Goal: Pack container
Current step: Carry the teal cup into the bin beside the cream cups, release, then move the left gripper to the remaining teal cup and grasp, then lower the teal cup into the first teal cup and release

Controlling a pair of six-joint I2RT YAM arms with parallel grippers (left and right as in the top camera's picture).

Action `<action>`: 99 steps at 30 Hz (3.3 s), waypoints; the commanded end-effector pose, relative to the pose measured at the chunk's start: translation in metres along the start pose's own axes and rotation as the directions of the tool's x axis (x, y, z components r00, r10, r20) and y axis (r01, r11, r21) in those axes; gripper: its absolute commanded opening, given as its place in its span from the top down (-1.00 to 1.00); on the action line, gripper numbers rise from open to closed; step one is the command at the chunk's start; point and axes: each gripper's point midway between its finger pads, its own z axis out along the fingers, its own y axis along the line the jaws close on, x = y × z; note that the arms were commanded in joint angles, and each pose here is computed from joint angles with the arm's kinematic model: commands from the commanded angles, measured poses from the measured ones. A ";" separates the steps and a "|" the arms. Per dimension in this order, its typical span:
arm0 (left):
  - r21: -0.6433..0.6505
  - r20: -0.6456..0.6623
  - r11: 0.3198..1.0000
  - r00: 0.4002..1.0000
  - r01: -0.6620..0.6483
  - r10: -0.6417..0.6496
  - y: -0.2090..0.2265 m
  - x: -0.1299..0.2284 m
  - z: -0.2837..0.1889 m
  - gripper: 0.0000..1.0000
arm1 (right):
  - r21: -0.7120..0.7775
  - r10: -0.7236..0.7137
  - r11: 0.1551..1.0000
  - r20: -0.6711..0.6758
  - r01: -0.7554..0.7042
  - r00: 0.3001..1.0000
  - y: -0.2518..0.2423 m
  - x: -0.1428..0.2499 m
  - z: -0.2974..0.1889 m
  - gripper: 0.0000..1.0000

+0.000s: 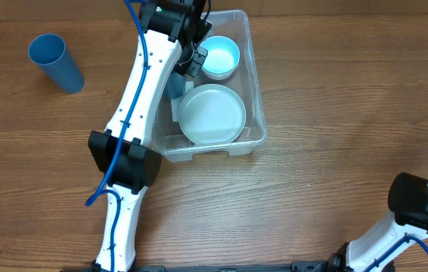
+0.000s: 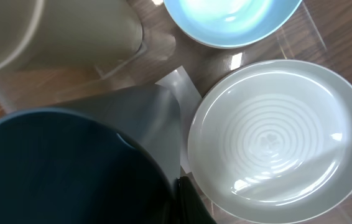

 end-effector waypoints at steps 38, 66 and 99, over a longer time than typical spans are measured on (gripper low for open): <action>0.193 0.157 0.722 0.705 0.665 -0.691 0.286 0.090 -0.020 -0.70 | 0.000 0.006 1.000 0.024 -0.006 1.000 -0.001 -0.005 -0.007 -1.00; 0.015 0.140 0.835 0.825 0.551 -0.547 0.280 0.068 0.043 -0.18 | 0.000 0.006 1.000 0.024 -0.006 1.000 -0.001 -0.005 -0.007 -1.00; 0.041 0.509 0.991 0.851 0.128 -0.131 0.043 -0.004 -0.219 0.92 | 0.000 0.006 1.000 0.024 -0.006 1.000 -0.001 -0.005 -0.007 -1.00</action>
